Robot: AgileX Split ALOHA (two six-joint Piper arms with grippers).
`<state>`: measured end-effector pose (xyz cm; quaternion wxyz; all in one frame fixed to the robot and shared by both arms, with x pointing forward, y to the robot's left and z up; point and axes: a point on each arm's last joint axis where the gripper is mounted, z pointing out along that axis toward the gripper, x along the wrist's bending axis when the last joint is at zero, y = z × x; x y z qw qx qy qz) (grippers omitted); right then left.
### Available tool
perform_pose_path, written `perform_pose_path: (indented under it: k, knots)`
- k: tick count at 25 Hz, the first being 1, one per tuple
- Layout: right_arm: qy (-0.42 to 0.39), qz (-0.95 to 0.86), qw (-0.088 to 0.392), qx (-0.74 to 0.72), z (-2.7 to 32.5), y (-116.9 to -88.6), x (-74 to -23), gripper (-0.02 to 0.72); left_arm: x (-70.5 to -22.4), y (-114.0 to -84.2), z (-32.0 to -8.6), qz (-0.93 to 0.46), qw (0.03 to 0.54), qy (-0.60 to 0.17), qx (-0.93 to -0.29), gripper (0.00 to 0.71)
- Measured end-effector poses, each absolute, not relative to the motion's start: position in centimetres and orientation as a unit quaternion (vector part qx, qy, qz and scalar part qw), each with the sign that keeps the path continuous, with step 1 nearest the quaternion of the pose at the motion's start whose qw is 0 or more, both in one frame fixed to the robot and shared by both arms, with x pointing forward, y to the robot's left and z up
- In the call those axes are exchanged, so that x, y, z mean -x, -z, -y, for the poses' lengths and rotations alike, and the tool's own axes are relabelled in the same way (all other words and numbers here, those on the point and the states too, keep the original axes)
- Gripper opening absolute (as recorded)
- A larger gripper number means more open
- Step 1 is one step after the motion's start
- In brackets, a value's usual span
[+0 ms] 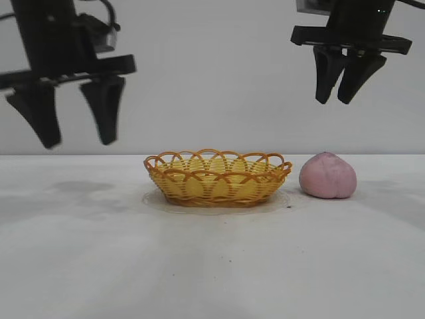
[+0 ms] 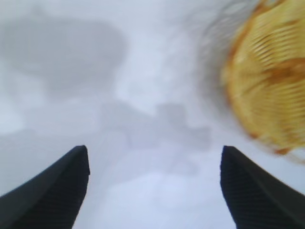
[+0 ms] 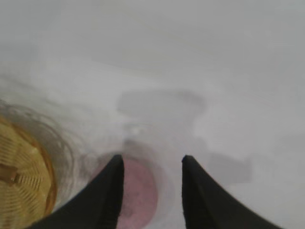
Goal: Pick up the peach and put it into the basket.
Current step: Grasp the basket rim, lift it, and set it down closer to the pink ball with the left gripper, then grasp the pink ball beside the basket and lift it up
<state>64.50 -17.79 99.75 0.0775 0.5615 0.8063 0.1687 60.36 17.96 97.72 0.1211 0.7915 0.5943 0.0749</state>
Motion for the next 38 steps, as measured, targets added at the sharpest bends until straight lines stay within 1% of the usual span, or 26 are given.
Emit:
perform_pose_path:
  k: [4,8,10,14,16,17,18,23,25,27,29,31,33,35,38]
  knots:
    - [-0.164,-0.807,0.070,-0.563,17.8,-99.7,-64.3,0.240,-59.6,-100.4,-18.4,-0.584,0.134,-0.102,-0.794,0.506]
    - [-0.165,-0.806,0.065,-0.564,17.7,-99.7,-64.3,0.240,-57.6,-102.5,-19.8,-0.572,0.121,-0.137,-0.800,0.506]
    - [-0.169,-0.807,0.062,-0.563,17.6,-99.7,-64.3,0.240,-56.4,-102.5,-21.9,-0.591,0.115,-0.155,-0.783,0.506]
    - [-0.171,-0.809,0.060,-0.559,17.6,-99.7,-64.3,0.240,-54.5,-101.4,-28.7,-0.662,0.111,-0.154,-0.725,0.506]
    - [-0.173,-0.808,0.058,-0.560,17.5,-99.7,-64.2,0.240,-53.8,-101.3,-30.3,-0.682,0.130,-0.143,-0.705,0.506]
    - [-0.173,-0.809,0.058,-0.559,17.4,-99.7,-64.2,0.240,-53.5,-101.6,-30.6,-0.681,0.137,-0.145,-0.704,0.456]
    - [-0.173,-0.809,0.057,-0.558,17.3,-99.7,-64.2,0.240,-53.3,-102.2,-30.6,-0.680,0.145,-0.150,-0.703,0.449]
    - [-0.177,-0.817,0.056,-0.546,16.5,-99.8,-64.0,0.240,-50.6,-105.5,-30.2,-0.674,0.164,-0.159,-0.703,0.455]
    - [-0.179,-0.819,0.056,-0.542,16.3,-99.8,-63.9,0.240,-48.3,-107.0,-29.9,-0.669,0.181,-0.171,-0.700,0.455]
    - [-0.179,-0.820,0.057,-0.540,16.2,-99.8,-63.9,0.240,-45.2,-107.9,-30.0,-0.664,0.190,-0.185,-0.699,0.455]
    - [-0.182,-0.820,0.060,-0.539,16.2,-99.8,-64.0,0.240,-41.4,-107.4,-30.1,-0.662,0.182,-0.193,-0.701,0.455]
    - [-0.184,-0.820,0.062,-0.539,16.2,-99.8,-64.0,0.240,-38.1,-106.1,-30.3,-0.662,0.173,-0.194,-0.703,0.455]
    - [-0.187,-0.819,0.064,-0.539,16.2,-99.8,-64.1,0.240,-35.2,-104.6,-30.3,-0.663,0.176,-0.196,-0.701,0.455]
    - [-0.186,-0.819,0.064,-0.539,16.2,-99.8,-64.1,0.240,-32.8,-104.0,-30.3,-0.660,0.191,-0.211,-0.695,0.455]
    - [-0.187,-0.819,0.063,-0.539,16.1,-99.8,-64.1,0.240,-30.3,-104.4,-30.3,-0.651,0.219,-0.248,-0.683,0.455]
